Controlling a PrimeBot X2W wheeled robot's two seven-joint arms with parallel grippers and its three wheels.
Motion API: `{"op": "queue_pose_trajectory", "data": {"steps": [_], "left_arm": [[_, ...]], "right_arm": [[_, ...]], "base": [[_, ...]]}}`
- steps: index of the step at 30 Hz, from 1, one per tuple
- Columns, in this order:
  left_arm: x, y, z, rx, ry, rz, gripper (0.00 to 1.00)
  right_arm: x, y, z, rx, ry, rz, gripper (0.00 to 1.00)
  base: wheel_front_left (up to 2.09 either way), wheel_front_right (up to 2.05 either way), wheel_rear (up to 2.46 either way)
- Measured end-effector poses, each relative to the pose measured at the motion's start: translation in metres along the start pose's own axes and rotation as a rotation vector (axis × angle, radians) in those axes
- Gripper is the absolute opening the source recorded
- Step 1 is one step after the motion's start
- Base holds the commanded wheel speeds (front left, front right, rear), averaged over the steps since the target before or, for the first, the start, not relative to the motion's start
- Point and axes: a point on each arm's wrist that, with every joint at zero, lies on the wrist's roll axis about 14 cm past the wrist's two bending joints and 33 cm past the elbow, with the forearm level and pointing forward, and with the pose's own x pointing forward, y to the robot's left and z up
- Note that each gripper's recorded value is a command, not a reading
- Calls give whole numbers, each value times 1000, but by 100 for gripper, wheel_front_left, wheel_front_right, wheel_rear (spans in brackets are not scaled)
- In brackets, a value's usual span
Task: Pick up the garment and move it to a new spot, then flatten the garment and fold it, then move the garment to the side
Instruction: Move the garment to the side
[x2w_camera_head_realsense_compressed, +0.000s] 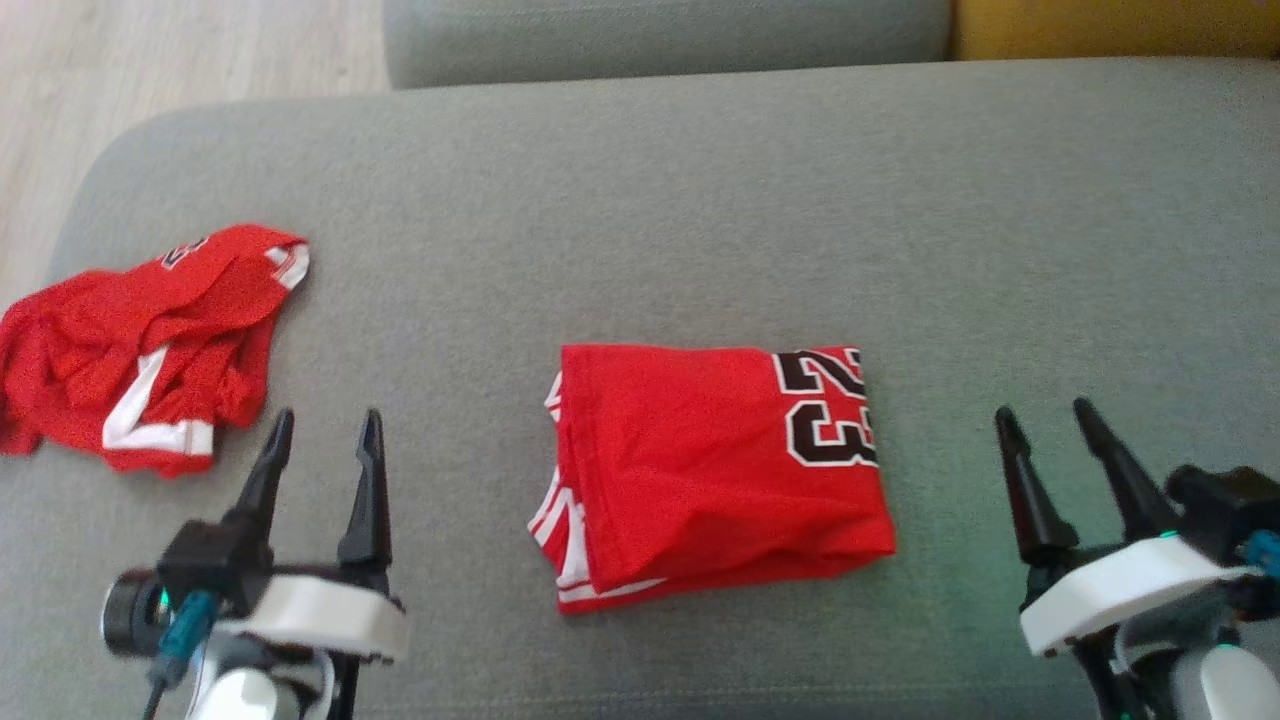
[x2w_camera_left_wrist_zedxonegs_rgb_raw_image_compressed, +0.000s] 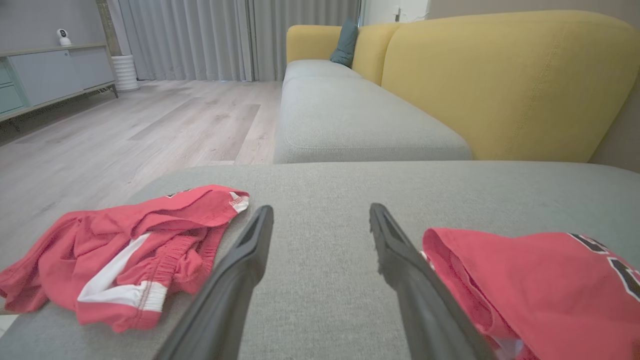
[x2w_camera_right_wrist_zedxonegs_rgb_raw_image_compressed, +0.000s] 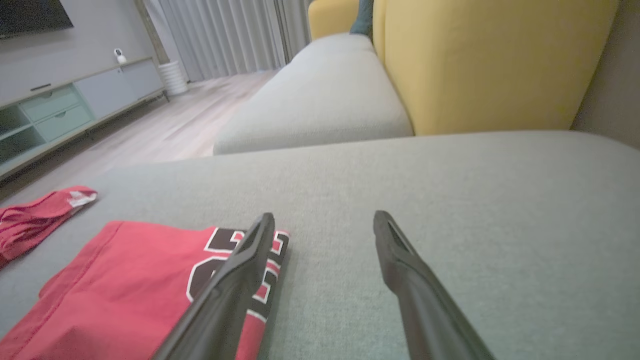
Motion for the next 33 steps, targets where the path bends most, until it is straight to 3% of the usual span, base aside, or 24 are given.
{"op": "queue_pose_trajectory", "data": {"steps": [6,12,18,20,21,33], "left_arm": [[18,2,17,-6,-63,9,100],[26,13,17,-4,-67,46,100],[26,22,14,1,-61,82,100],[27,27,16,6,-69,95,100],[27,29,16,9,-70,100,100],[40,21,20,26,-95,59,100]], "right_arm": [[20,19,-52,35,186,68,100],[50,41,-80,58,302,145,100],[53,49,-116,66,469,180,100],[57,52,-120,73,496,194,7],[60,53,-119,73,498,200,0],[61,55,-95,39,430,228,0]], "base": [[0,0,0],[0,0,0],[0,0,0],[0,0,0],[0,0,0],[0,0,0]]}}
